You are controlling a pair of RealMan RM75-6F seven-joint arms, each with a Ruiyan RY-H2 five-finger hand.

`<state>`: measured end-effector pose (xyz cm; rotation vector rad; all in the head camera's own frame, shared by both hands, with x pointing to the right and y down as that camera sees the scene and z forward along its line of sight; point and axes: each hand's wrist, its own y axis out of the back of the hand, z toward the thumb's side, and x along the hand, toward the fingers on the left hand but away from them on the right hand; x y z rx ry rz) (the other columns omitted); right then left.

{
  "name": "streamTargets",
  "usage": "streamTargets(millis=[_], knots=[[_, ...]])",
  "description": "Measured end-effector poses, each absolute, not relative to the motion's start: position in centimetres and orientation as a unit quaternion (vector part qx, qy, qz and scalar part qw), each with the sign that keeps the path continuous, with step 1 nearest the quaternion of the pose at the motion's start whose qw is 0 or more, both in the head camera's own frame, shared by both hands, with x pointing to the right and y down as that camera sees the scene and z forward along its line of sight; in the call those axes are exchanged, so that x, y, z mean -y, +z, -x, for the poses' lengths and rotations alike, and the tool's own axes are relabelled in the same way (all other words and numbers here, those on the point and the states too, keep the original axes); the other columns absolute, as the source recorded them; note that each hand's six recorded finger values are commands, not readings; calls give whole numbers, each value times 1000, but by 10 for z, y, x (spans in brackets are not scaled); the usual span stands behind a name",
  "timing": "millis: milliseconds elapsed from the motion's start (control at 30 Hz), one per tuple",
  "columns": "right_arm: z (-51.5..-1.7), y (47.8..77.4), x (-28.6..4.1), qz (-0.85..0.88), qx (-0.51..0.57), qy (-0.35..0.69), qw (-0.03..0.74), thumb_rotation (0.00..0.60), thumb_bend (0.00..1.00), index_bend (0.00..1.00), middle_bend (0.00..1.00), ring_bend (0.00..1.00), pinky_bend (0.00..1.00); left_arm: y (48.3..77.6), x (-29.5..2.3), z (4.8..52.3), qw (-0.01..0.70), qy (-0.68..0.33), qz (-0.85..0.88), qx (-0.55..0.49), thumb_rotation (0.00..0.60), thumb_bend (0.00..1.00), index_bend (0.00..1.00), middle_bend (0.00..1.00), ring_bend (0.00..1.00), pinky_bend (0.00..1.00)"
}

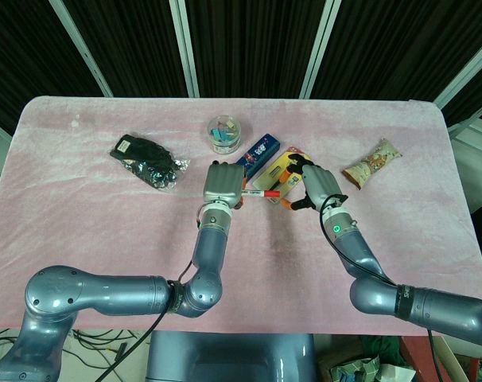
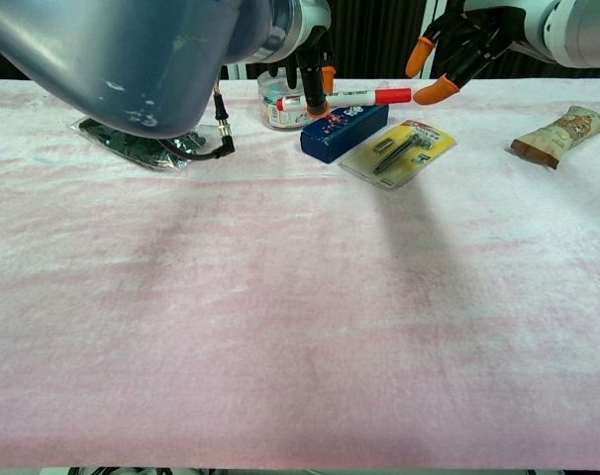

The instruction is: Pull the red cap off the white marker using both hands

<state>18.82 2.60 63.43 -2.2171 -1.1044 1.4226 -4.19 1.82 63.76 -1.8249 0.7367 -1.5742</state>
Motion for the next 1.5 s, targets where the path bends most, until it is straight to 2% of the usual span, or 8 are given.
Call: streamTargets(millis=[1500], knots=[[-181,645,-30,770,383,492,132,600,230,555,102,144,185,637,-19,38,310,-593,687,-282,600,485,671,360,265,206]])
